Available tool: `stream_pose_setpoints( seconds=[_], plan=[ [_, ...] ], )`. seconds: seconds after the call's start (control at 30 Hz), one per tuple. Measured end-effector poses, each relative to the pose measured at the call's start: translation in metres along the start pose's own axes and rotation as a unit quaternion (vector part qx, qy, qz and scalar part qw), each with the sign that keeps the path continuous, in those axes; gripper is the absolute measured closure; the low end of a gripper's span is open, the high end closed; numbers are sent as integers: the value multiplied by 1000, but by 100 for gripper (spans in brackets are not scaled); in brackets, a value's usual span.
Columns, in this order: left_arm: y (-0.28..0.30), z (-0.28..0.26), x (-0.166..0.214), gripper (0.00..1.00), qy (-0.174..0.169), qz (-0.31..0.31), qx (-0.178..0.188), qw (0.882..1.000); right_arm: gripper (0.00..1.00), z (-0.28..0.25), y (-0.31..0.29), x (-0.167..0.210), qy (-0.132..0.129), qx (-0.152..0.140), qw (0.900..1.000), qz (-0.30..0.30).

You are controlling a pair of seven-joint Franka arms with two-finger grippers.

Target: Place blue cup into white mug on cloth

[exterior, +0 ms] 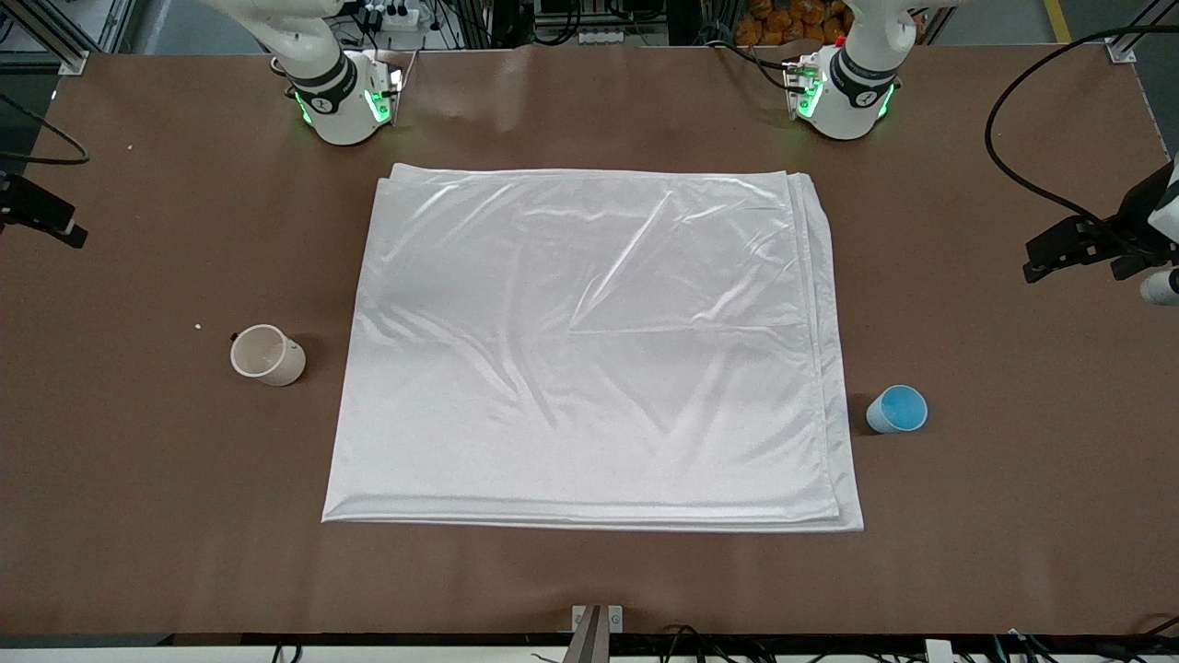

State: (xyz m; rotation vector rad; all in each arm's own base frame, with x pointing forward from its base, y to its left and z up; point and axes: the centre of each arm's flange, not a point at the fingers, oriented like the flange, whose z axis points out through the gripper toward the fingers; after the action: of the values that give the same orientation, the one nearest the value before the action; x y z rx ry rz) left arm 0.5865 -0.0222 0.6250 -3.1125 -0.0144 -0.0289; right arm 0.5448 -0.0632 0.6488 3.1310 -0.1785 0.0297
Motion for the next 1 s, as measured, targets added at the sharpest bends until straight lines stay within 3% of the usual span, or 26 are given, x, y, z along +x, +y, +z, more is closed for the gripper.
stream_pose_setpoints(
  seconds=[0.6,1.0],
  plan=[
    [-8,20,9,0,-14,-7,0,1000,0,3,-2,2,-2,0,1000,-2],
    [-36,101,35,0,-10,-29,-3,1000,0,4,-3,2,-3,0,1000,-2]
  ],
)
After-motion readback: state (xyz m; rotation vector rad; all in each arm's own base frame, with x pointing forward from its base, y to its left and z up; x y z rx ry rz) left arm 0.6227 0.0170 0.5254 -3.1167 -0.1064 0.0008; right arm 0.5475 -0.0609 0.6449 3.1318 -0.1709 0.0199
